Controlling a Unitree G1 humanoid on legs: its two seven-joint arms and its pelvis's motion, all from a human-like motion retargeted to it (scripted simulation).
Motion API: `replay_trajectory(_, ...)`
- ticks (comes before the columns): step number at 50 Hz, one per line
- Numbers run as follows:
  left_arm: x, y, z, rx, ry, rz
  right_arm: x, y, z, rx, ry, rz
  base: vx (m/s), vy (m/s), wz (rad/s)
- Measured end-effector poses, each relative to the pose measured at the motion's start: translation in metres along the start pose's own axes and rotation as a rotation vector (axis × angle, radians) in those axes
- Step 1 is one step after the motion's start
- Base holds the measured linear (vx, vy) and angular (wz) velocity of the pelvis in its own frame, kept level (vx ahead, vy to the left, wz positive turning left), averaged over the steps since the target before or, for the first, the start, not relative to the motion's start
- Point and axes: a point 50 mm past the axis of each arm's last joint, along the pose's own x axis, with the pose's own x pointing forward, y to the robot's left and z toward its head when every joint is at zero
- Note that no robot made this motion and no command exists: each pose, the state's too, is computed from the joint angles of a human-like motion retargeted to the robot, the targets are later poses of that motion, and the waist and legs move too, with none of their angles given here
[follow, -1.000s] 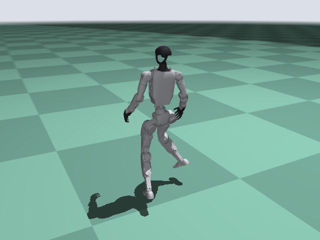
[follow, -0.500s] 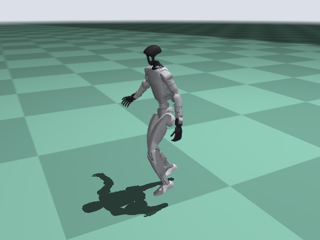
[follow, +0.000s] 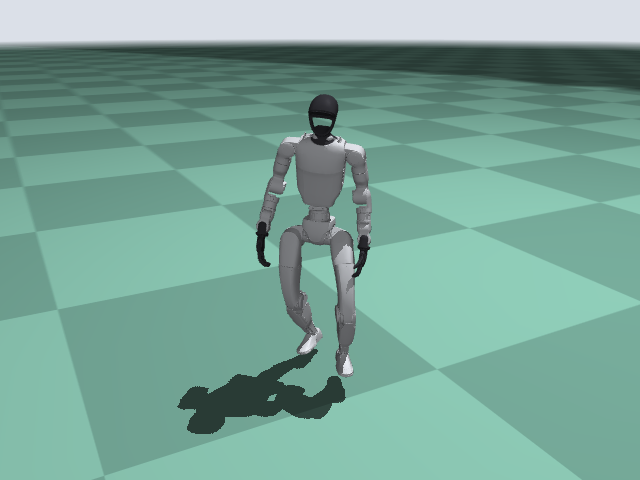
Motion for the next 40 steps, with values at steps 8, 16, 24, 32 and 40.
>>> replay_trajectory(8, 0.000, -0.004, -0.020, 0.079, 0.144, -0.053, 0.020, 0.044, 0.083, -0.433, -0.188, 0.220, 0.23, 0.22, 0.71)
replay_trajectory(16, -0.024, -0.002, -0.076, 0.032, 0.407, -0.087, 0.023, 0.056, 0.102, -0.552, -0.214, 0.247, 0.26, 0.22, 0.57)
replay_trajectory(24, -0.014, 0.003, -0.056, 0.171, 0.395, -0.137, 0.020, 0.030, 0.049, -0.418, -0.029, 0.137, 0.30, 0.18, 1.05)
replay_trajectory(32, 0.017, 0.007, 0.039, 0.304, 0.044, -0.068, -0.015, -0.005, -0.057, -0.240, 0.320, 0.010, 0.40, 0.09, 0.94)
replay_trajectory(40, 0.025, -0.004, 0.099, 0.362, -0.179, -0.059, -0.064, -0.005, -0.136, -0.097, 0.593, -0.014, 0.50, 0.08, 0.42)
